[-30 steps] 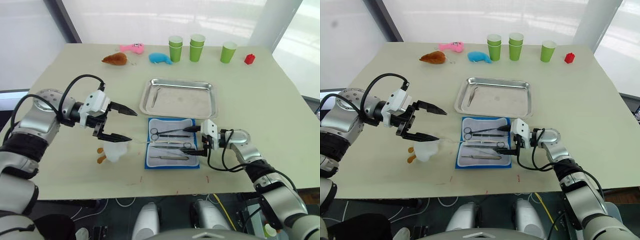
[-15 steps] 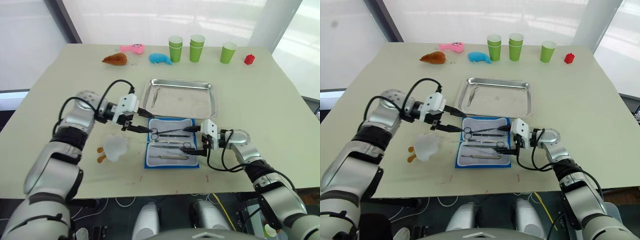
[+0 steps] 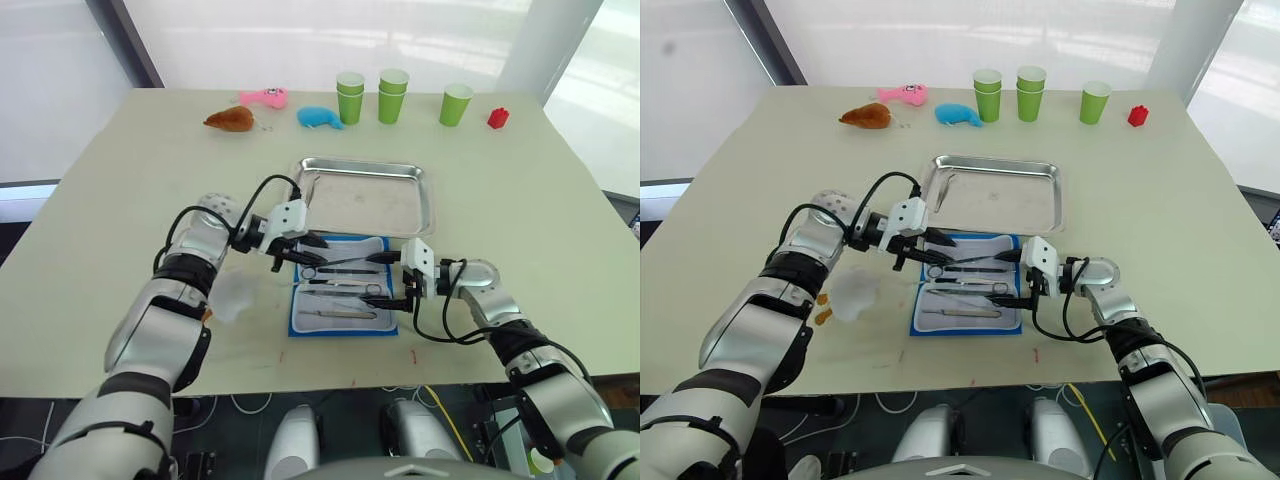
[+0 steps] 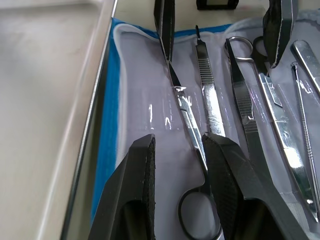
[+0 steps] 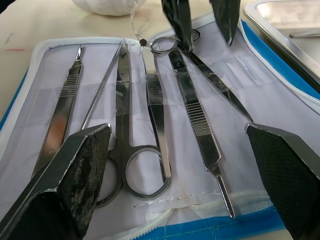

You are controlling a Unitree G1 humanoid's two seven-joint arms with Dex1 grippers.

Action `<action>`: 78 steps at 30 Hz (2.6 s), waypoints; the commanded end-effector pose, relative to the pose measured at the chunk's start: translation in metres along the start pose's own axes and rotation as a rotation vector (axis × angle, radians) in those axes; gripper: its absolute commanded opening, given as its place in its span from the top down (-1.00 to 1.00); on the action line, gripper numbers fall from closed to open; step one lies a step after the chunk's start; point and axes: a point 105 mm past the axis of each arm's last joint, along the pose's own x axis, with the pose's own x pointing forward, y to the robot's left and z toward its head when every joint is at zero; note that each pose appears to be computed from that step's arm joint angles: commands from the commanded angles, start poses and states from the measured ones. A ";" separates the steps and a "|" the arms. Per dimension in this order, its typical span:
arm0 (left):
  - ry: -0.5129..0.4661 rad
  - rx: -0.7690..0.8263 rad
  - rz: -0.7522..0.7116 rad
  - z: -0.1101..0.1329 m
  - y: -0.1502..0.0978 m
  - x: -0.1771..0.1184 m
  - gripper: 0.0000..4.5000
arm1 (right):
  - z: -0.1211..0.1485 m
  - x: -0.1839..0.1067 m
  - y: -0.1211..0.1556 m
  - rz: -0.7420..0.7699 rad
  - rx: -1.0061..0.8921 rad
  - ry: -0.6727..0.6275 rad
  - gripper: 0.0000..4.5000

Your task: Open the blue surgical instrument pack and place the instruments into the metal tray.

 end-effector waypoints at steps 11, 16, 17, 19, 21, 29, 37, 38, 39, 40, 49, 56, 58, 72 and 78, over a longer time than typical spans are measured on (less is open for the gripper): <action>0.059 -0.012 0.053 -0.020 -0.002 -0.001 0.29 | -0.082 -0.012 0.040 0.035 0.205 0.272 -1.00; 0.055 -0.023 0.026 -0.021 -0.006 0.003 0.29 | -0.082 -0.011 0.041 0.038 0.205 0.268 -1.00; 0.054 -0.024 0.017 -0.021 -0.007 0.004 0.29 | -0.082 -0.010 0.041 0.039 0.205 0.267 -1.00; 0.053 -0.032 -0.005 -0.022 -0.010 0.005 0.56 | -0.082 -0.010 0.041 0.038 0.206 0.267 -1.00; 0.057 -0.040 -0.025 -0.022 -0.012 0.006 0.73 | -0.082 -0.010 0.041 0.037 0.207 0.268 -1.00; 0.068 -0.016 -0.030 -0.016 -0.007 0.007 0.96 | -0.083 -0.010 0.041 0.038 0.207 0.269 -1.00; 0.159 0.002 -0.019 -0.011 0.003 0.003 0.96 | -0.083 -0.007 0.042 0.037 0.209 0.264 -1.00; 0.165 -0.005 -0.007 -0.008 0.006 0.002 0.96 | -0.083 -0.007 0.043 0.037 0.210 0.263 -1.00; 0.166 -0.011 -0.003 -0.005 0.008 0.002 0.96 | -0.083 -0.006 0.044 0.038 0.211 0.262 -1.00; 0.167 -0.013 -0.004 -0.002 0.009 0.001 0.96 | -0.083 -0.006 0.044 0.039 0.212 0.260 -1.00; 0.217 -0.027 -0.052 0.014 0.009 -0.005 0.96 | -0.083 -0.002 0.045 0.038 0.215 0.254 -1.00; 0.277 -0.059 -0.071 0.024 0.006 -0.011 0.96 | -0.083 0.000 0.045 0.037 0.216 0.252 -1.00; 0.304 -0.072 -0.082 0.024 0.004 -0.014 0.96 | -0.083 0.000 0.045 0.036 0.215 0.253 -1.00; 0.387 -0.118 -0.049 0.023 0.003 -0.030 0.96 | -0.082 0.001 0.043 0.031 0.211 0.251 -1.00; 0.396 -0.119 -0.046 0.025 0.002 -0.039 0.96 | -0.082 0.003 0.043 0.030 0.210 0.249 -1.00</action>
